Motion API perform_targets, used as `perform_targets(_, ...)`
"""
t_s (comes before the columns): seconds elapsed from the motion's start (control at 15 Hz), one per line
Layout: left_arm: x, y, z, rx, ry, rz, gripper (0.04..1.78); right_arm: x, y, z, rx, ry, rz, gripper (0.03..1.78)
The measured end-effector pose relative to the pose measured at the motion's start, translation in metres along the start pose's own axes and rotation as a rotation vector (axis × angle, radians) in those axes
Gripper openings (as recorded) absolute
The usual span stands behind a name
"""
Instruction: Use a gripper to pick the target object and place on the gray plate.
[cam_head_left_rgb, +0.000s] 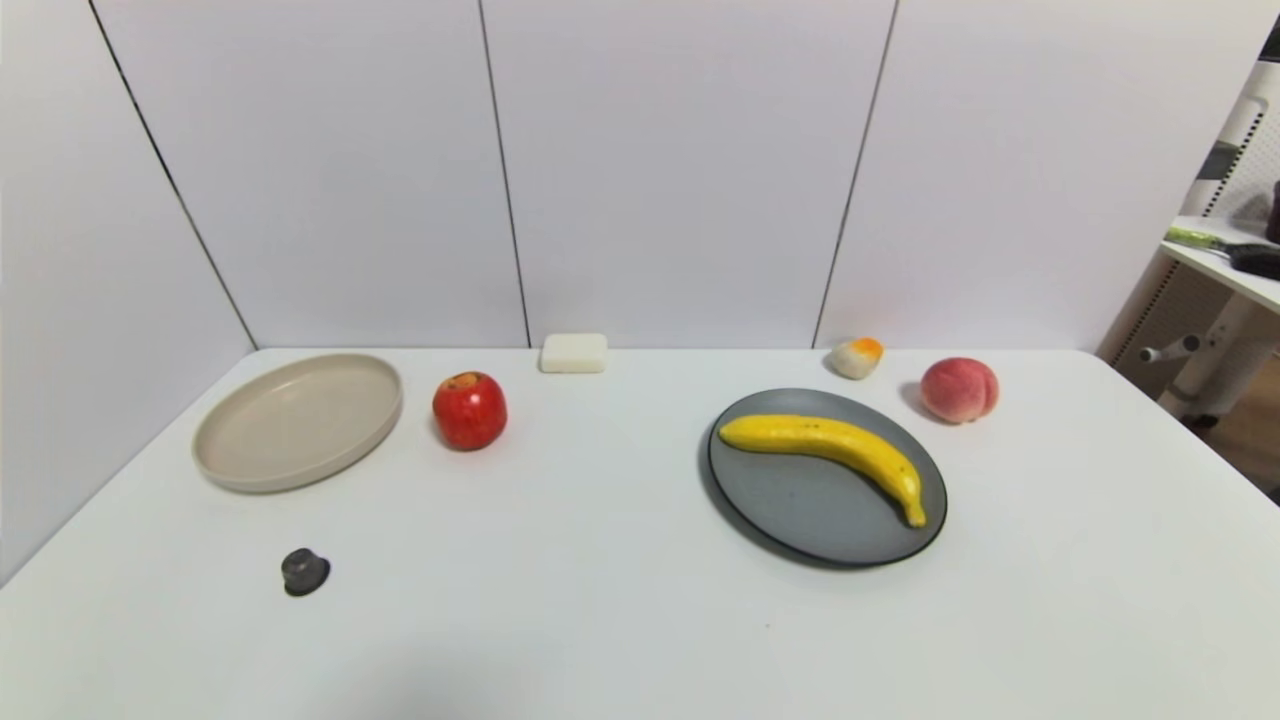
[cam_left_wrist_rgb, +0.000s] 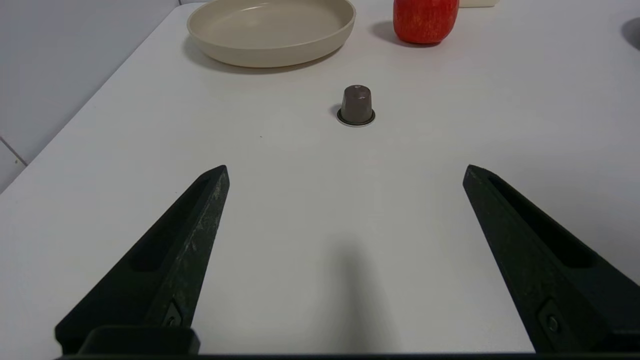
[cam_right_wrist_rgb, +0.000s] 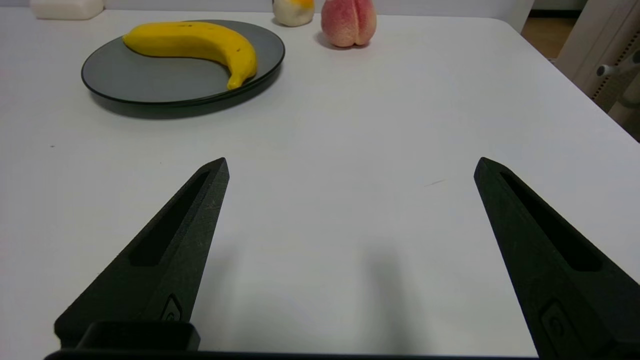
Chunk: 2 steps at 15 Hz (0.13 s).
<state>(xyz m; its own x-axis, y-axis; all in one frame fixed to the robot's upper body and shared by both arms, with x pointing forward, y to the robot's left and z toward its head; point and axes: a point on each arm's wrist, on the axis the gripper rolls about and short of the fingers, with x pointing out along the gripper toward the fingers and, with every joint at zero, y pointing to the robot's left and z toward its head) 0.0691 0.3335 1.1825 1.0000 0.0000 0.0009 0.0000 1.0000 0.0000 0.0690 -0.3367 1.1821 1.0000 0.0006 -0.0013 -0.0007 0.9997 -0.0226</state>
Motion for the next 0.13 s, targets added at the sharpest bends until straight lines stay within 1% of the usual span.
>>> perform_targets(0.13, 0.0000, 0.0000, 0.0000, 0.000, 0.000, 0.000, 1.69, 0.0000, -0.0002, 0.0000, 0.028, 0.000, -0.007, 1.69)
